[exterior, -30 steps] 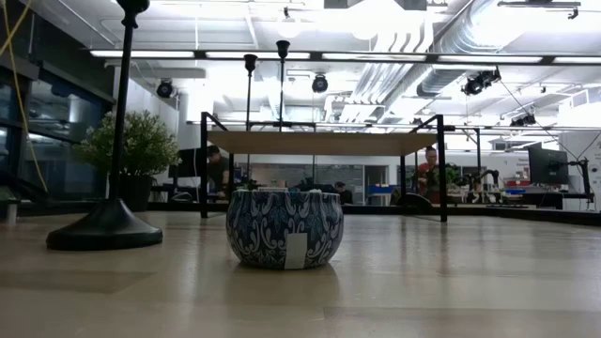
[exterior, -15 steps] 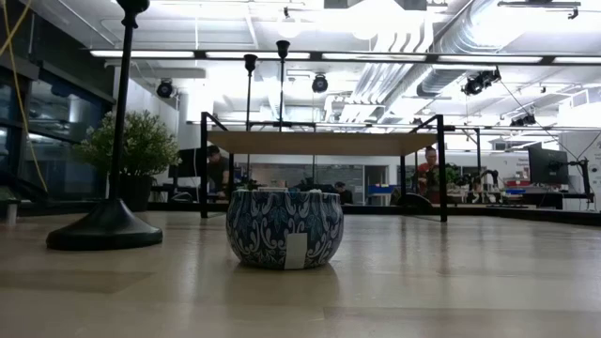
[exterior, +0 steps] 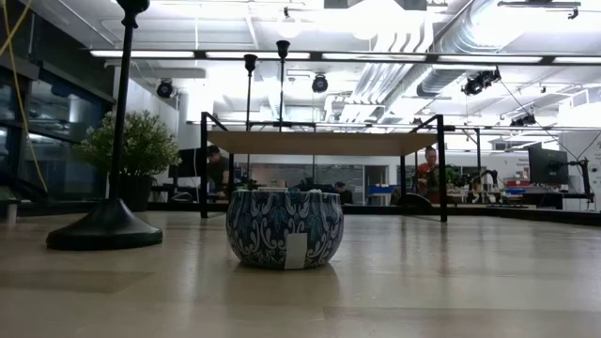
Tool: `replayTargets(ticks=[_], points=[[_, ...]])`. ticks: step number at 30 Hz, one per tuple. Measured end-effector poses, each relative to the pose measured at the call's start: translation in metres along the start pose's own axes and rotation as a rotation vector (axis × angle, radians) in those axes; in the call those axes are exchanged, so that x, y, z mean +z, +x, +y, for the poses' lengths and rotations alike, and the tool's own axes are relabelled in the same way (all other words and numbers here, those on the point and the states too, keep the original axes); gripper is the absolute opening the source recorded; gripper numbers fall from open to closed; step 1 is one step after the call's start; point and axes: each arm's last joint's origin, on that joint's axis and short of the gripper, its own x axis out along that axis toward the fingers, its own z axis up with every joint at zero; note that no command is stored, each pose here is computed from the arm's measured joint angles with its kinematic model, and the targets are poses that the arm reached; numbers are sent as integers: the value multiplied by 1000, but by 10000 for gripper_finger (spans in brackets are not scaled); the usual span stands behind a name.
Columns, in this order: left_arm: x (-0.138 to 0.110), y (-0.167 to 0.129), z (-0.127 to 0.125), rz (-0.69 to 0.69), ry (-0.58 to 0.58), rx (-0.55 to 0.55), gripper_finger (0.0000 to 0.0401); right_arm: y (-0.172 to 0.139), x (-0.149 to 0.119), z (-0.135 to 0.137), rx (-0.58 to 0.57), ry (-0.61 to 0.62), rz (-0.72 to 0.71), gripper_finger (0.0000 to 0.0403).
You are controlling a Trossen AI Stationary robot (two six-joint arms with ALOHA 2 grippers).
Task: Pick & Place candle stick holders
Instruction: Put the black candle holder on the shelf
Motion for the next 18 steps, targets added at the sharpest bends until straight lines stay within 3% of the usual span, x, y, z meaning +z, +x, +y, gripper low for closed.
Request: replayTargets(ticks=[8,18], points=[[30,-6,-7,13,52,-14,0,0,0,0,0,0,0,208],[89,-20,-9,-36,105,-70,0,0,0,0,0,1,0,208]])
